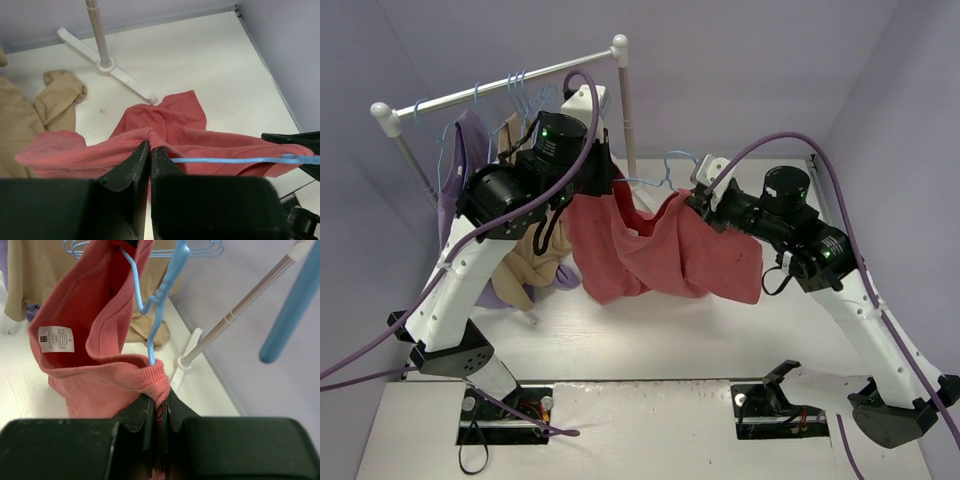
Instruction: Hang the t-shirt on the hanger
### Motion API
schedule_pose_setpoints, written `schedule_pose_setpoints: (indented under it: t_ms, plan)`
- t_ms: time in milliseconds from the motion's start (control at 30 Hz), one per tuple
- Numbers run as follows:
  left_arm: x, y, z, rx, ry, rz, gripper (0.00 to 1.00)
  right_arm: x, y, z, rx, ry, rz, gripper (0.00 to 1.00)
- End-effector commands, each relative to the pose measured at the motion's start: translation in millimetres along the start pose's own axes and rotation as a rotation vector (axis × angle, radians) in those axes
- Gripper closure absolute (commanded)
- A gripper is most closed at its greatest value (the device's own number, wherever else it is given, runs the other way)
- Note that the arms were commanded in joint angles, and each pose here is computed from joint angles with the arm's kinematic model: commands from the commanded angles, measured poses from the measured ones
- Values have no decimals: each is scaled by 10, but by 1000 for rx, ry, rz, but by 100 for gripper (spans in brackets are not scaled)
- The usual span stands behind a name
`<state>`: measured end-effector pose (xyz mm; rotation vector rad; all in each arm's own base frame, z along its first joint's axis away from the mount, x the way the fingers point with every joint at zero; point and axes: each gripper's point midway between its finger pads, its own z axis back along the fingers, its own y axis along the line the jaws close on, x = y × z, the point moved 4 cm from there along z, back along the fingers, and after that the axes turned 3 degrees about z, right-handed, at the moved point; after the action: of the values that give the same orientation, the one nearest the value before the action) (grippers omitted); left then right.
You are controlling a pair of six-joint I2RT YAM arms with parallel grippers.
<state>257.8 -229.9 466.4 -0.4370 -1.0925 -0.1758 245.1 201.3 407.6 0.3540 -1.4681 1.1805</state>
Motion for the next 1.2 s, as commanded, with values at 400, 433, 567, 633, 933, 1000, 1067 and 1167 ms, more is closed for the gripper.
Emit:
schedule_pose_setpoints:
  t_ms: [400,433,567,633,933,1000,1067,1167]
  plan:
    - [26,-132,-196,-120,-28,-143,100,253,1,167,-89,-195,3,100]
    - [32,-141,-199,-128,-28,-151,100,217,12,162,-89,-187,-1,100]
    - [-6,-202,-248,-171,-6,-169,100,155,26,133,-96,-186,-6,100]
    - [-7,-216,-256,-182,-4,-174,100,123,34,114,-99,-187,-8,100]
    - [170,-115,0,-172,-78,-215,95,326,-67,143,-147,-286,17,100]
    - [210,-78,66,-165,-97,-223,94,410,-100,108,-144,-321,22,100]
    - [245,-58,112,-163,-111,-230,94,464,-109,70,-133,-348,21,100]
    - [283,-49,154,-167,-127,-250,93,543,-115,20,-113,-394,18,100]
